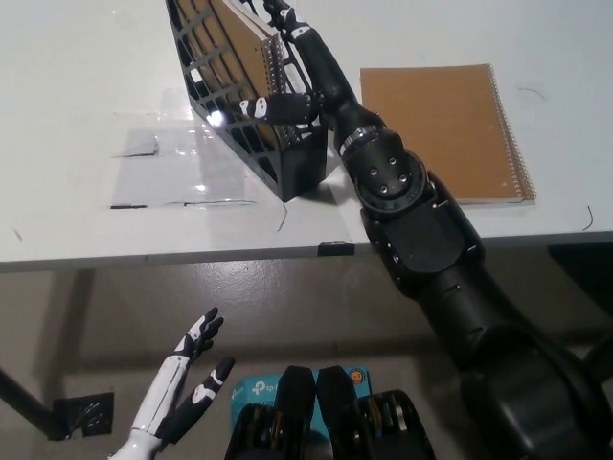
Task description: Use the right hand to pick up a book from the book holder on the left side and put it on another book on the right side
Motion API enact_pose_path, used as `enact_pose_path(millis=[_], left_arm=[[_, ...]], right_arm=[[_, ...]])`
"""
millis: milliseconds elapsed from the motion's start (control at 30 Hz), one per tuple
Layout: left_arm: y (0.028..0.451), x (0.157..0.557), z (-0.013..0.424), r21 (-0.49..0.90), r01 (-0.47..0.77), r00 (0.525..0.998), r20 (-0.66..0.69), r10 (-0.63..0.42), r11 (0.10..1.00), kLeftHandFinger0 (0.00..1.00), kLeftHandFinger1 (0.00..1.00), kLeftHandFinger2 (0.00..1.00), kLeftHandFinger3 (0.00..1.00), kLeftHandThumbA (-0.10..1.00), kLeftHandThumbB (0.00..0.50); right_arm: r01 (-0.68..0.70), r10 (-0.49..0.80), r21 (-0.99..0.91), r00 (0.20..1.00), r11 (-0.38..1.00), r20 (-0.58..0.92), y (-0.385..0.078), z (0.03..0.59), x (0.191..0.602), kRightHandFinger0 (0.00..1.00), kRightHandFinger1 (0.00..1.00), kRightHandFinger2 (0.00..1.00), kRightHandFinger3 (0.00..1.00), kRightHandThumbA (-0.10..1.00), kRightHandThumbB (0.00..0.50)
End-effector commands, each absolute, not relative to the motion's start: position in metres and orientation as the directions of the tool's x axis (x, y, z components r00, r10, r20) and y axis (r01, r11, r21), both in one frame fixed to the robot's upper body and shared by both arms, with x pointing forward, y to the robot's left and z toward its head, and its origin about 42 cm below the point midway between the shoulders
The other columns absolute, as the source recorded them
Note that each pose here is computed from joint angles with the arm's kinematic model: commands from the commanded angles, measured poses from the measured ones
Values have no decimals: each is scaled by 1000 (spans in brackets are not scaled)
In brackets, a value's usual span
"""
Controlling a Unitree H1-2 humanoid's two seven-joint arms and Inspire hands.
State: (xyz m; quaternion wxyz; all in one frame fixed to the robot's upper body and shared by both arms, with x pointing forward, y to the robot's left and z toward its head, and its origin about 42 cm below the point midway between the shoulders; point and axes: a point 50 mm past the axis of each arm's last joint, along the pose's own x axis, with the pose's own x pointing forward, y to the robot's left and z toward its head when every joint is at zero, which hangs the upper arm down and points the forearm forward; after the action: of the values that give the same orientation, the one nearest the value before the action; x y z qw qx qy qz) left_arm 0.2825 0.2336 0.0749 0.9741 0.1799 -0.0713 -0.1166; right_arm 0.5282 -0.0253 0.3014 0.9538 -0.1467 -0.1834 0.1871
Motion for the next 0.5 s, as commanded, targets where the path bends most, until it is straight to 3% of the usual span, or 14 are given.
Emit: enact_pose_path(millis=[0,300,467], left_arm=[[236,286,86,403,200,953,132,-273,893,1000,1000,1000,1000,859,269],[237,282,84,408,200,958,111,-266,891,1000,1000,1000,1000,888,272],[237,283,83,408,196,958,115,-263,892,1000,1000,1000,1000,880,265]], right_arm=[[-293,434,-358,796,886,423,-21,347,521,1000,1000,1000,1000,1000,378],[-262,398,-310,733,914,552,-36,394,505,1000,1000,1000,1000,1000,401],[-237,368,-292,725,927,582,-40,403,505,1000,1000,1000,1000,1000,383]])
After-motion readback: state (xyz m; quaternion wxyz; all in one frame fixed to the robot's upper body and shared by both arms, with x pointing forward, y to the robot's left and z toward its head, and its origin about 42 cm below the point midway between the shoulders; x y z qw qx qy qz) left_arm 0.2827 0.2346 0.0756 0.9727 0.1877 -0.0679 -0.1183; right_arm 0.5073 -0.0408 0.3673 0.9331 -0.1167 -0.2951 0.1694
